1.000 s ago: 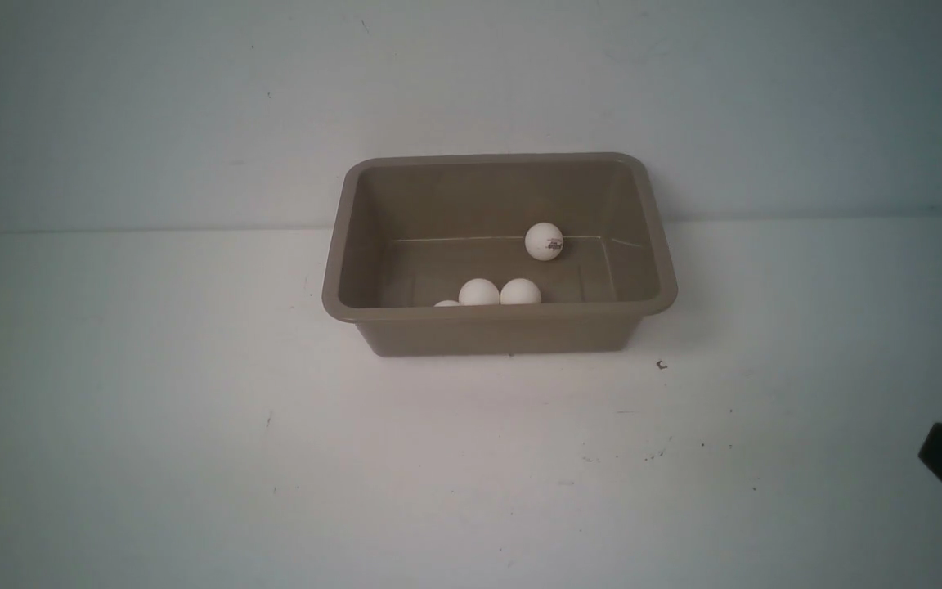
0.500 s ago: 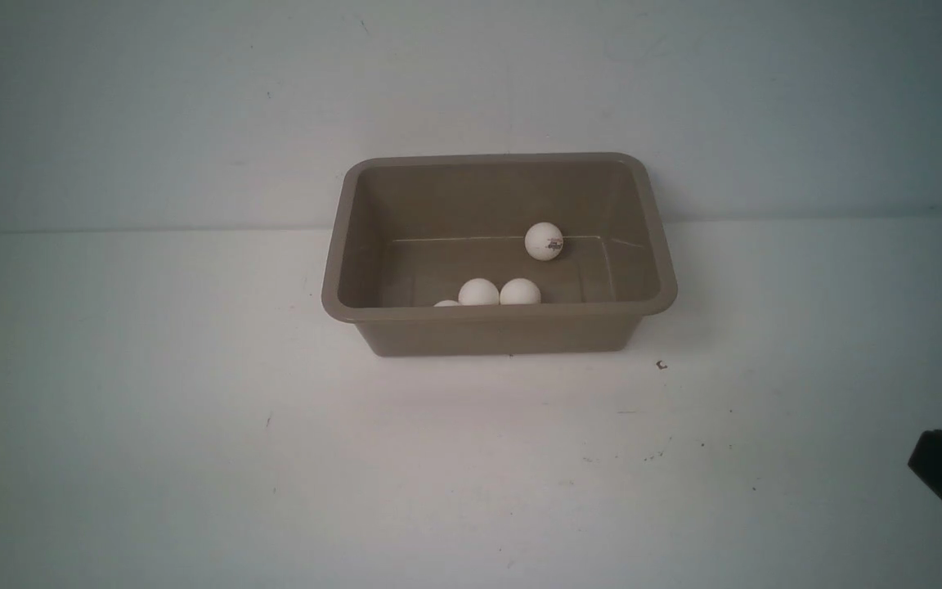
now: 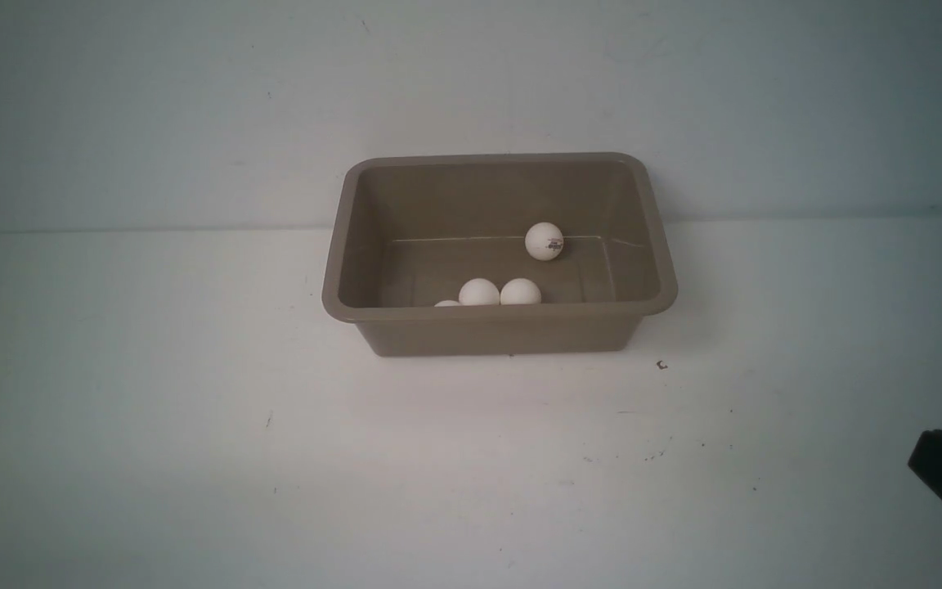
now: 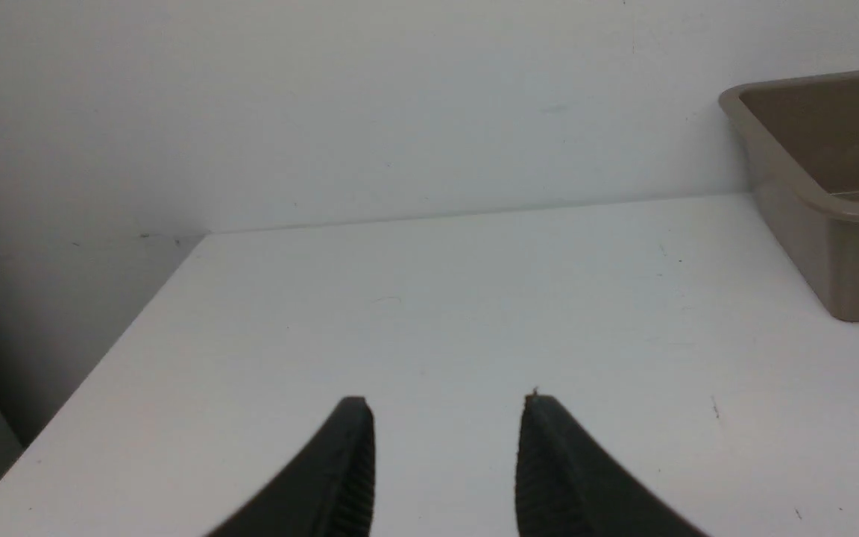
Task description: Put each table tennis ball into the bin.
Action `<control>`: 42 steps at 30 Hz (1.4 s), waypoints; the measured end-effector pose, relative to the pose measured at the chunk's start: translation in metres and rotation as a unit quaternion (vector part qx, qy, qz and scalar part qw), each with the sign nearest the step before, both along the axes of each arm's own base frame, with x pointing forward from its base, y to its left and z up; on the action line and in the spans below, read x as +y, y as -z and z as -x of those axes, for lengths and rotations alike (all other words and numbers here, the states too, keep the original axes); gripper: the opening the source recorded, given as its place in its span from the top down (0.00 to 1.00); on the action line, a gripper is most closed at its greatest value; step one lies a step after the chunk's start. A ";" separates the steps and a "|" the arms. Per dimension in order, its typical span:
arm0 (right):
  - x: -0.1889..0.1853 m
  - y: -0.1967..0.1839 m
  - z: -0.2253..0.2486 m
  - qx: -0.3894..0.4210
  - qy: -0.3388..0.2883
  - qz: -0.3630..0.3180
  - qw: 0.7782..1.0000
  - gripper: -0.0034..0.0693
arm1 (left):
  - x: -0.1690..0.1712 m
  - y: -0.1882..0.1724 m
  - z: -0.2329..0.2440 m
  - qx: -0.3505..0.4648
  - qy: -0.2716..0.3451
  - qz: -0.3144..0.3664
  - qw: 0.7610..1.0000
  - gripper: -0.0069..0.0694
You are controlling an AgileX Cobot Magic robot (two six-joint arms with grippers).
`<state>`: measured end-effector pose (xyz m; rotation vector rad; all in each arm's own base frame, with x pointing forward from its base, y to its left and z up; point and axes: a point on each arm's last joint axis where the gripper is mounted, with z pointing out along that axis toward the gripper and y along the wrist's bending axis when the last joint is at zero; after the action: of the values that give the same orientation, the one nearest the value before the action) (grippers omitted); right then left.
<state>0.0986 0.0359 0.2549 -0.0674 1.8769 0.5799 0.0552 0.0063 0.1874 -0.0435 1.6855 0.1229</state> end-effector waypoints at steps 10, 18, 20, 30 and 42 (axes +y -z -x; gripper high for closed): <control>0.000 0.000 0.000 0.000 0.000 0.000 1.000 0.96 | 0.001 0.017 0.004 0.095 -0.005 0.010 0.995 0.59; 0.000 0.000 0.000 0.002 0.001 -0.005 1.000 0.96 | 0.001 0.017 0.004 0.099 -0.006 0.010 0.995 0.59; 0.000 0.000 0.000 0.003 0.002 -0.006 1.000 0.96 | 0.001 0.017 0.004 0.099 -0.006 0.010 0.995 0.59; 0.000 0.000 0.000 0.003 0.002 -0.007 1.000 0.96 | 0.001 0.017 0.004 0.099 -0.006 0.010 0.995 0.59; -0.011 0.008 -0.002 -0.037 -0.005 0.209 0.977 0.96 | 0.001 0.017 0.004 0.099 -0.006 0.010 0.995 0.59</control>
<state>0.1004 0.0248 0.2469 -0.3690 1.8985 0.1788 0.0511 0.0069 0.1704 -0.0575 1.8851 0.1218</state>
